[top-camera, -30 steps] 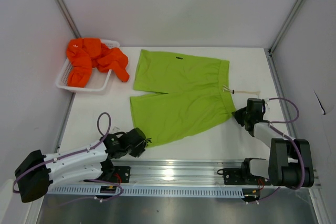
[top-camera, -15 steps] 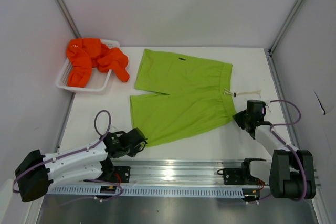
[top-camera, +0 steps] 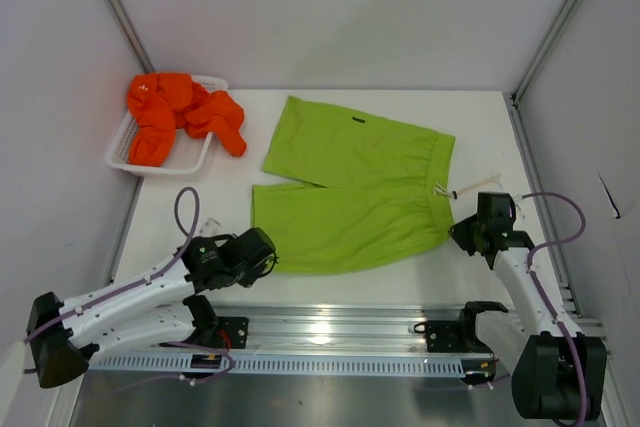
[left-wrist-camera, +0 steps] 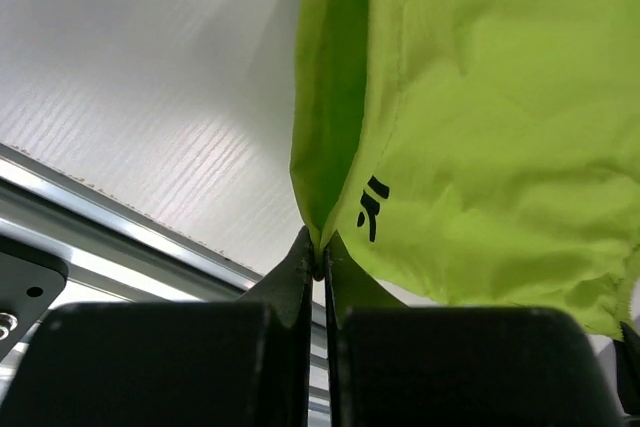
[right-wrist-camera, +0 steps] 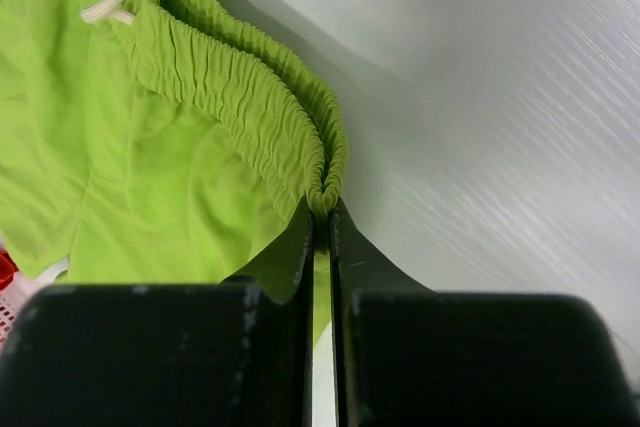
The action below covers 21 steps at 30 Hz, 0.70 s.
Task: Fold and stack the shorts
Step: Fold the shorts
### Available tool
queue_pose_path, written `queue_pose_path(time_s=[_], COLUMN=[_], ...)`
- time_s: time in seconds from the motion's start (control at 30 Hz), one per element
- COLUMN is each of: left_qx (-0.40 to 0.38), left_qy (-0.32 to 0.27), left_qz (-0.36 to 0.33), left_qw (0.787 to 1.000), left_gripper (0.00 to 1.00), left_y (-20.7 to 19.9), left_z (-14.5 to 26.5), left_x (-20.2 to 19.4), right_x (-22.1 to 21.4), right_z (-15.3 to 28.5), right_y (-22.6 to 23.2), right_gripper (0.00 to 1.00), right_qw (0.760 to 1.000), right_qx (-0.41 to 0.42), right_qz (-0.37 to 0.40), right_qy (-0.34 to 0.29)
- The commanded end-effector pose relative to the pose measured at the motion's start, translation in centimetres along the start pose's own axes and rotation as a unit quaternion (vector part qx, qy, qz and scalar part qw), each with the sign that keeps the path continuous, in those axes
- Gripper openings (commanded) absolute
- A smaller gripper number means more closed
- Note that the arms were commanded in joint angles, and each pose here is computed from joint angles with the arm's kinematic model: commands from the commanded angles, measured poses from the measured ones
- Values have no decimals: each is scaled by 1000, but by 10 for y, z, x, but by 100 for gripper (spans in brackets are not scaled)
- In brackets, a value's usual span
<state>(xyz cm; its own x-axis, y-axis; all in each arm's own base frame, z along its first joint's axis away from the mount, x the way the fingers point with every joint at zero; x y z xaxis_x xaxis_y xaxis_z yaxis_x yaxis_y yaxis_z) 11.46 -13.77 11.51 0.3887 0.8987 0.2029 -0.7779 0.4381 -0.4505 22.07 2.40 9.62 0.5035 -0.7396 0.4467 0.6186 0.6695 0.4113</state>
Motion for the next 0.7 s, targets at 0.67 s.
queue_pose_path(time_s=[0.67], left_qx=[-211], left_qy=[-120], left_qz=[-39], left_qw=[969], left_gripper=[0], left_y=[-185], left_z=[78], left_x=[95], right_x=[77], right_z=[53], right_y=[79], right_gripper=[0], right_qw=[995], right_qx=[82], right_qz=[-40], right_qy=[-51])
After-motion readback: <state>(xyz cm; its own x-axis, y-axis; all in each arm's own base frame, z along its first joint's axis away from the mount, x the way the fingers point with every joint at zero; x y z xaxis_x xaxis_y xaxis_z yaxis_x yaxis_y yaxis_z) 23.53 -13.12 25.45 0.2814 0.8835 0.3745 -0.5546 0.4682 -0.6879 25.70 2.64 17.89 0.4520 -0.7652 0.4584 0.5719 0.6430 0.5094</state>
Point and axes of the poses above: each gripper's point midway between its finger pads, its own z axis back along the fingers, its own y axis along the line the jaws close on, x = y × z, the point moved 4 cm from there along z, back along the fingers, and after that the axes turned 11 degrees about z, right-handed, at the moved point
